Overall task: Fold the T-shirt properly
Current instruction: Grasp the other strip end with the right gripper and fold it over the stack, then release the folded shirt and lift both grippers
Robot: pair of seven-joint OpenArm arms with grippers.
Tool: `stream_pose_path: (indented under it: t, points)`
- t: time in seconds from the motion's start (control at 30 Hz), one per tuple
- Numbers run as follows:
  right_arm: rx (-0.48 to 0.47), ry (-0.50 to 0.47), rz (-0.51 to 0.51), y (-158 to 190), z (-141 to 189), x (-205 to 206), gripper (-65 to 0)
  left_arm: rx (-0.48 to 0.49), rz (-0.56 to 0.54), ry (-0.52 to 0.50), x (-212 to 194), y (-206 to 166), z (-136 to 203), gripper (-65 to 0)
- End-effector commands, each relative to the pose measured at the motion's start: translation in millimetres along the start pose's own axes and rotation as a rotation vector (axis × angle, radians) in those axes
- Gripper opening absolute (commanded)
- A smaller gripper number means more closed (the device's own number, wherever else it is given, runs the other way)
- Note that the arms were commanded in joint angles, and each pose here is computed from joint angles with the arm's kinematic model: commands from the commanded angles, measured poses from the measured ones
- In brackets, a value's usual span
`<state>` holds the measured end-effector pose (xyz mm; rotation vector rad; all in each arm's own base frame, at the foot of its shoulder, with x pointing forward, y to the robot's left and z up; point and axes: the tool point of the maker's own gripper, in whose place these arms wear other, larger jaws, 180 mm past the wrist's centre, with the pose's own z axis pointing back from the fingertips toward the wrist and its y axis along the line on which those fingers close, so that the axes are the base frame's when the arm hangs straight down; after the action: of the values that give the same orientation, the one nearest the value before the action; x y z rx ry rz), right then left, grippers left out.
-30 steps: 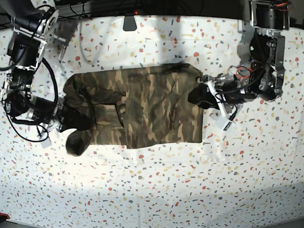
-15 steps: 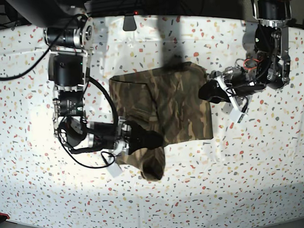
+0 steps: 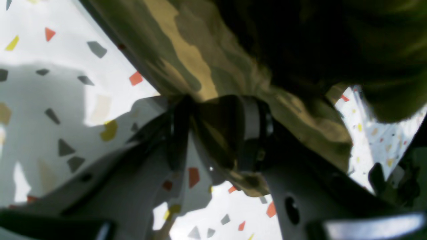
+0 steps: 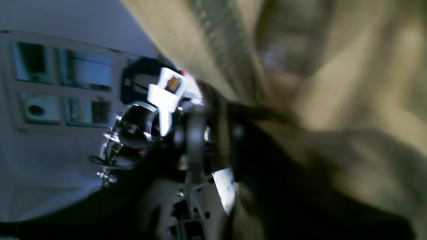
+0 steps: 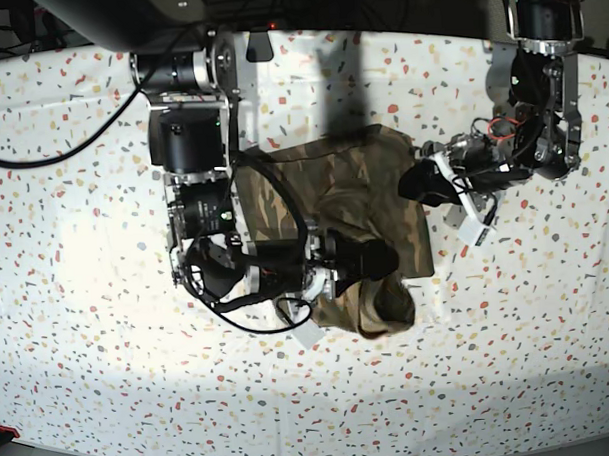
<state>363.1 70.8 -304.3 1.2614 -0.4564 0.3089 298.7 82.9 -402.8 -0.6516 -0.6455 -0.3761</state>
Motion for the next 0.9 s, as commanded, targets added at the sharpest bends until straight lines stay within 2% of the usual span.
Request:
stream_pose_path:
  t: [0.0,0.33,0.5,0.7,0.8,0.87]
  points:
    - [0.059,-0.050,0.048,21,-2,24,-46.5,0.011,-0.041,-0.047,20,2,4,-43.3]
    - [0.158,-0.099,0.039,44,-9,34,-46.1,0.169,-0.042,0.000,18,33,10,-43.3]
    - [0.133,-0.098,0.100,49,-2,55,-46.2,0.234,-0.047,-0.032,31,47,26,-43.3]
    - [-0.037,-0.103,0.223,35,22,97,-46.2,0.259,-0.193,-0.130,76,30,51,-43.3]
    - [-0.230,-0.162,0.289,5,42,121,-46.2,0.250,-0.249,-0.188,97,12,60,-43.3]
    - [-0.374,-0.197,0.339,-19,55,131,-46.2,0.222,-0.238,-0.214,105,-2,65,-43.3]
